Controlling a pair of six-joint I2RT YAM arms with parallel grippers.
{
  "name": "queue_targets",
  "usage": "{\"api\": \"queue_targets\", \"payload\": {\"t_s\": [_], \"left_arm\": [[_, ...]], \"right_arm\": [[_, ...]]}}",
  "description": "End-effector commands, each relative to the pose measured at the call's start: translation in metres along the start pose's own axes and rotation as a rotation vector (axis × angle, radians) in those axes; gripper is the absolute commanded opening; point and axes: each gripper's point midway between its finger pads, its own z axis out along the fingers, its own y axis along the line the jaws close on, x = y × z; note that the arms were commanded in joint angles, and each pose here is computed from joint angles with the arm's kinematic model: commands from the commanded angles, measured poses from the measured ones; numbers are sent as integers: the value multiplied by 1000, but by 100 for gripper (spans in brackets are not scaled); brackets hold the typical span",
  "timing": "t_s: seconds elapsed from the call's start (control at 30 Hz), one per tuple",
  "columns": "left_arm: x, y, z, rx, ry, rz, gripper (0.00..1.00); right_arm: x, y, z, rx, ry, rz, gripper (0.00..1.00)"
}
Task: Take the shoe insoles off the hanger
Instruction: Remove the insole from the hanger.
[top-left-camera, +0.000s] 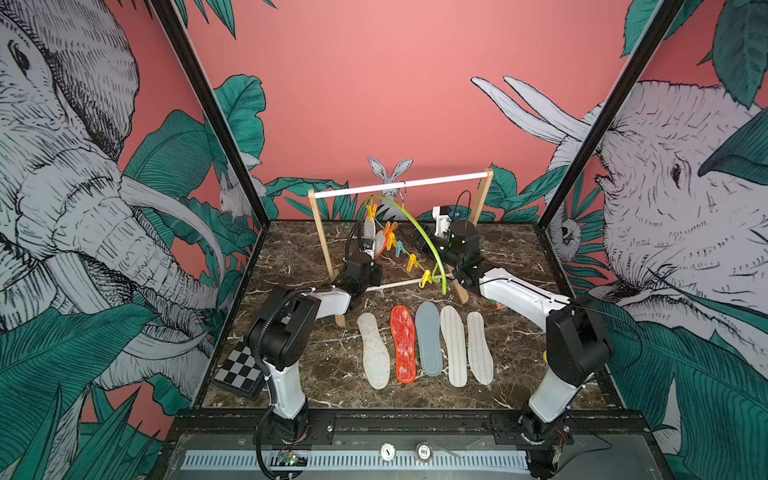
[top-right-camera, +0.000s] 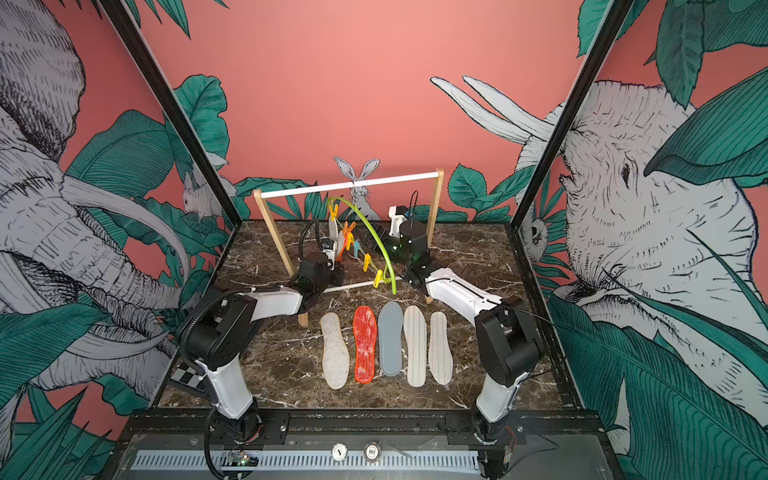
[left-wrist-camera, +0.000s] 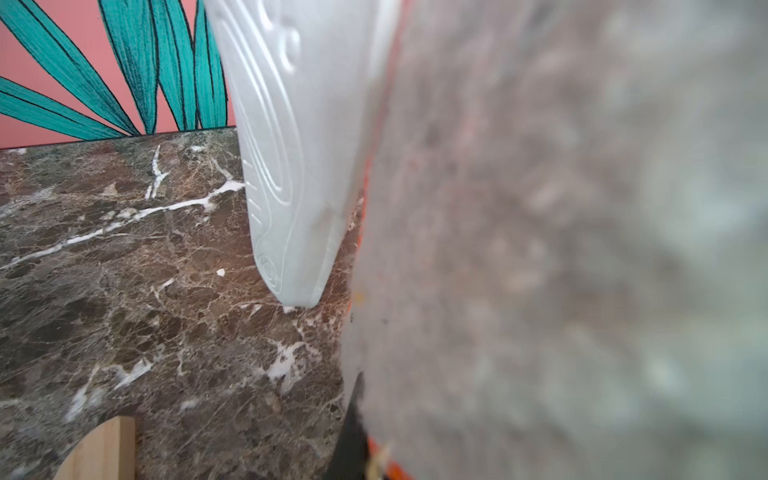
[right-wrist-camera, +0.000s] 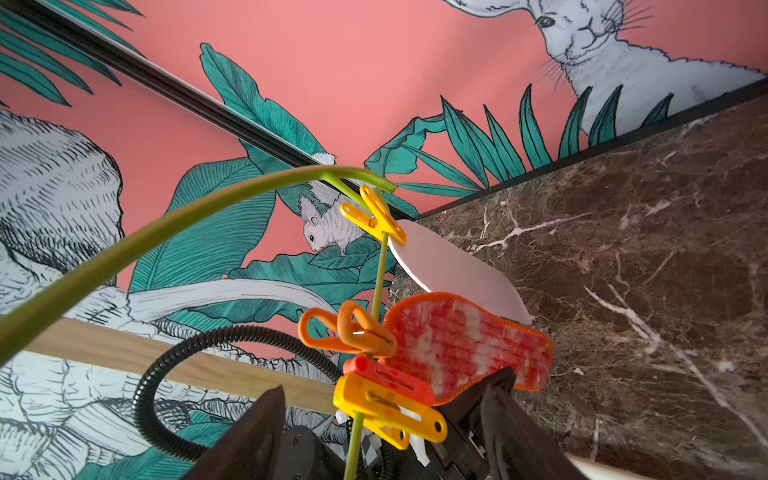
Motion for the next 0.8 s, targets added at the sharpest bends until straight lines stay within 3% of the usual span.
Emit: {"api": "queue_targets", "payload": {"t_s": [0.0, 0.33, 0.77], "left_arm": [[-18, 0, -7, 9, -8, 30, 0], [-33, 6, -8, -23, 2, 78, 0], [-42, 15, -11, -62, -11, 63, 0]], "right_arm": [[-12, 26, 3, -81, -28, -76, 78], [-20, 35, 16, -87, -12, -98, 78], [-22, 17, 31, -34, 9, -18, 61]]}}
